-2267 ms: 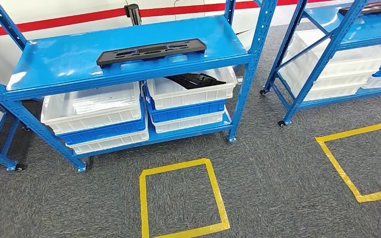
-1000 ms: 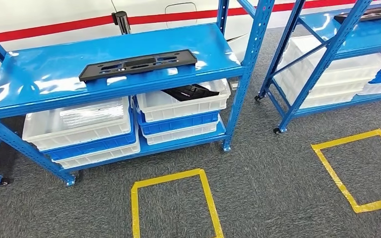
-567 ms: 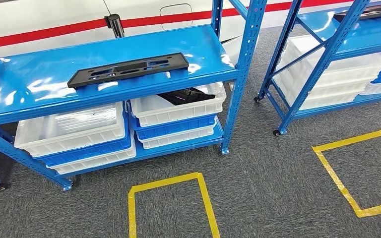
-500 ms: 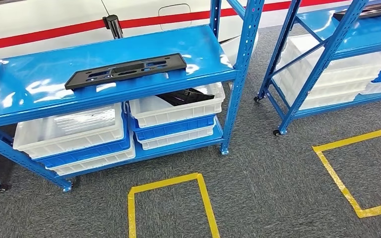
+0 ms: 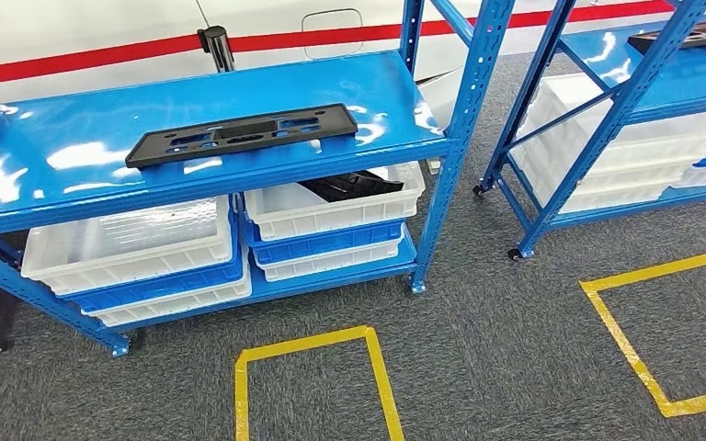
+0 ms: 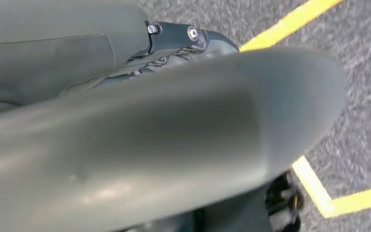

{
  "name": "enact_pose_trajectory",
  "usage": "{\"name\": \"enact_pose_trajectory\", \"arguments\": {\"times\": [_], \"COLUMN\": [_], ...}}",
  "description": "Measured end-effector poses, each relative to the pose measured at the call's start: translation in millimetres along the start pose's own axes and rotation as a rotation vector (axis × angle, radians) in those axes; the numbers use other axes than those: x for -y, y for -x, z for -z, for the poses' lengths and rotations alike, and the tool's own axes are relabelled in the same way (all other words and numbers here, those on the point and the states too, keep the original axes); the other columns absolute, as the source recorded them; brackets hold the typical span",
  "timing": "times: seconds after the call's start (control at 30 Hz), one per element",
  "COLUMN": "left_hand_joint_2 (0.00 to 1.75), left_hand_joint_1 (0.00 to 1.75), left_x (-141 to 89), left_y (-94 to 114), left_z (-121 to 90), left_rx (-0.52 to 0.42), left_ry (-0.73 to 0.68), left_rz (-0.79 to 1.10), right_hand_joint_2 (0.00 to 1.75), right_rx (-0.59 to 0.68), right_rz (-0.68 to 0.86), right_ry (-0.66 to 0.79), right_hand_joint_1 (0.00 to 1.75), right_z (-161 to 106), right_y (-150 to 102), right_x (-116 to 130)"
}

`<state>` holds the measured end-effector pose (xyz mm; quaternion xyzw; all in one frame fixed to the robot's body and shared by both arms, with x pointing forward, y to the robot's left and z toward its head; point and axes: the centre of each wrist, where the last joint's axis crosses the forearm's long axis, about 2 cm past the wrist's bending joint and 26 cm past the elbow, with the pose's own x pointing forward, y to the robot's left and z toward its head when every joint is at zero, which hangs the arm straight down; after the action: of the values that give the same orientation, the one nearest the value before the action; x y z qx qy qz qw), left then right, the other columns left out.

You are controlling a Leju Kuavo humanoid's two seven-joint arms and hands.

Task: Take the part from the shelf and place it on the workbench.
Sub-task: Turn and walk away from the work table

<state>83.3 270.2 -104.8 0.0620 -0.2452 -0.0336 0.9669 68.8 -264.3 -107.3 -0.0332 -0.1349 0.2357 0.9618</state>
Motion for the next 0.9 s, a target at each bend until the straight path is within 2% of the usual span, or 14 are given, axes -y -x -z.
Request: {"name": "enact_pose_trajectory", "arguments": {"times": [0.9], "left_hand_joint_2": [0.00], "left_hand_joint_1": [0.00], "left_x": [0.4], "left_y": [-2.4], "left_z": [0.6], "left_rx": [-0.020], "left_ry": [-0.008], "left_rz": [0.011], "right_hand_joint_2": [0.00], "right_rx": [0.002], "right_rz": [-0.026], "right_ry": [-0.013], "right_hand_joint_1": [0.00], "right_z": [0.5], "right_y": [-2.0], "right_x": [2.9]}}
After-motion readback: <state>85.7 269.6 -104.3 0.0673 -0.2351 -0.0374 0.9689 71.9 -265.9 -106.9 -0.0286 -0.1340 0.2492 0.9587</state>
